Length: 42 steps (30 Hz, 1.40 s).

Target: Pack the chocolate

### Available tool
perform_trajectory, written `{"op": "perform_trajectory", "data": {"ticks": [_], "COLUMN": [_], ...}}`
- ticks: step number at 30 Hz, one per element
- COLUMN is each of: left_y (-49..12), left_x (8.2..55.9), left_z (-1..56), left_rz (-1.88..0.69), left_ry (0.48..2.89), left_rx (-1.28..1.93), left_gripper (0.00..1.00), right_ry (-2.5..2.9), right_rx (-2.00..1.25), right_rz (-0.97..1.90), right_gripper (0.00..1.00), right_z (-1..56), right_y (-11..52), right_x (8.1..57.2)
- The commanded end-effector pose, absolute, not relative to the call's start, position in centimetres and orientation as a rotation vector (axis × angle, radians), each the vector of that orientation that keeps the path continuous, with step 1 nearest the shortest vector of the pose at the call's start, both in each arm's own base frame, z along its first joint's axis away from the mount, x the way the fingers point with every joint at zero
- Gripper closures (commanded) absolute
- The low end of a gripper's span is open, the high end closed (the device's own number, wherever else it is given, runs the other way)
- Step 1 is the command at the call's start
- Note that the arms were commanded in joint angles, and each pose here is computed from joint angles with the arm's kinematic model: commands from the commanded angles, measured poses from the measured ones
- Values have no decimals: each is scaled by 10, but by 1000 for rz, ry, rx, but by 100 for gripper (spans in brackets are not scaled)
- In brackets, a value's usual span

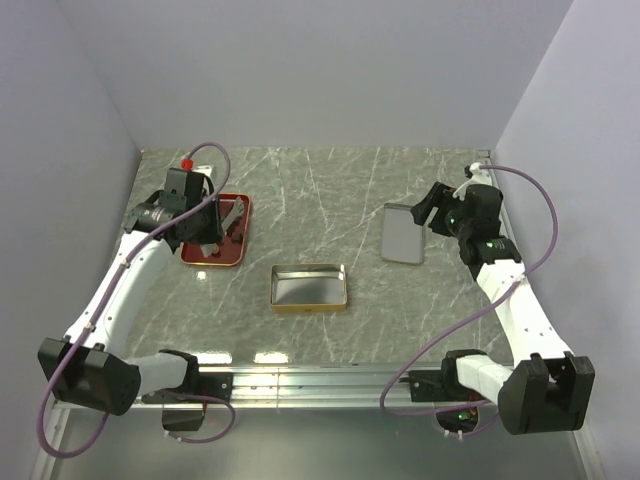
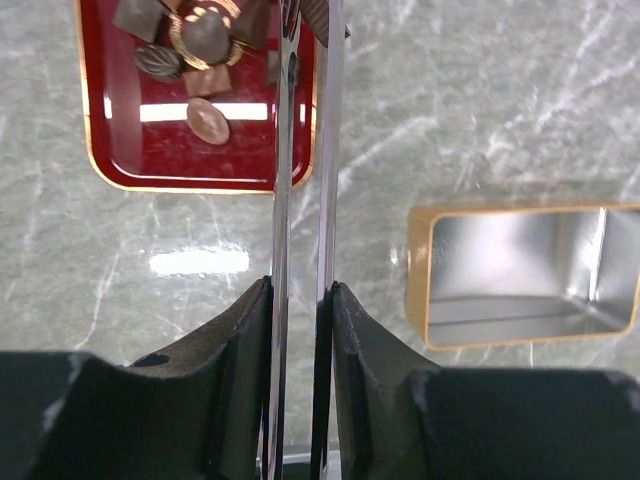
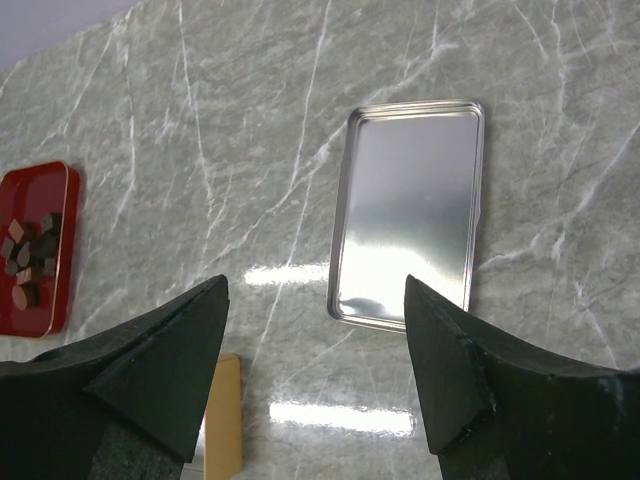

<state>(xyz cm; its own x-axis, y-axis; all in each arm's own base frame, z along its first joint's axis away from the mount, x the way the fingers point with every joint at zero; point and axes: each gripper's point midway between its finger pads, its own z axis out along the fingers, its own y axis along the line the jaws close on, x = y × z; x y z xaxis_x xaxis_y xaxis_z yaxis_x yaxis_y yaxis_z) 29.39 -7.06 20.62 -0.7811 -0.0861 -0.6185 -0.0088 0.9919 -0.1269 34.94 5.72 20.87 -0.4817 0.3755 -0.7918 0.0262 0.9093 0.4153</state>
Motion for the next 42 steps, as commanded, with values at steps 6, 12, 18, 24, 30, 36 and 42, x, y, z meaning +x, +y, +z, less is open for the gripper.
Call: {"op": "perform_trajectory", "data": {"ticks": [6,12,18,24,30,36,42], "left_y": [-95,-112,-122,-131,-143,-159,-177], "left_x": [282,268,255,238,222,207,192], "left_z": [218,226,229,231,233,227,230], "left_rz": [-253,-317,-363,-402,-442,-472,-519], "left_ry": [2407,2393,2396,2394,2395,2423,2443], "left_rx": [35,60,83,128,168,224,277], "left_gripper": [71,71,72,72,73,73,74], "right_ry": [2019,2023,2035,2036,2039,2043,2046], "right_rx": [277,285,277,275,274,275,276], "right_rz": [439,438,440,443,445,438,429], "right_gripper": [23,23,23,23,23,23,23], "right_z": [217,214,213,213,212,211,209], "right_y": [61,60,63,64,66,65,64], "right_x": [356,356,358,358,358,358,357]}}
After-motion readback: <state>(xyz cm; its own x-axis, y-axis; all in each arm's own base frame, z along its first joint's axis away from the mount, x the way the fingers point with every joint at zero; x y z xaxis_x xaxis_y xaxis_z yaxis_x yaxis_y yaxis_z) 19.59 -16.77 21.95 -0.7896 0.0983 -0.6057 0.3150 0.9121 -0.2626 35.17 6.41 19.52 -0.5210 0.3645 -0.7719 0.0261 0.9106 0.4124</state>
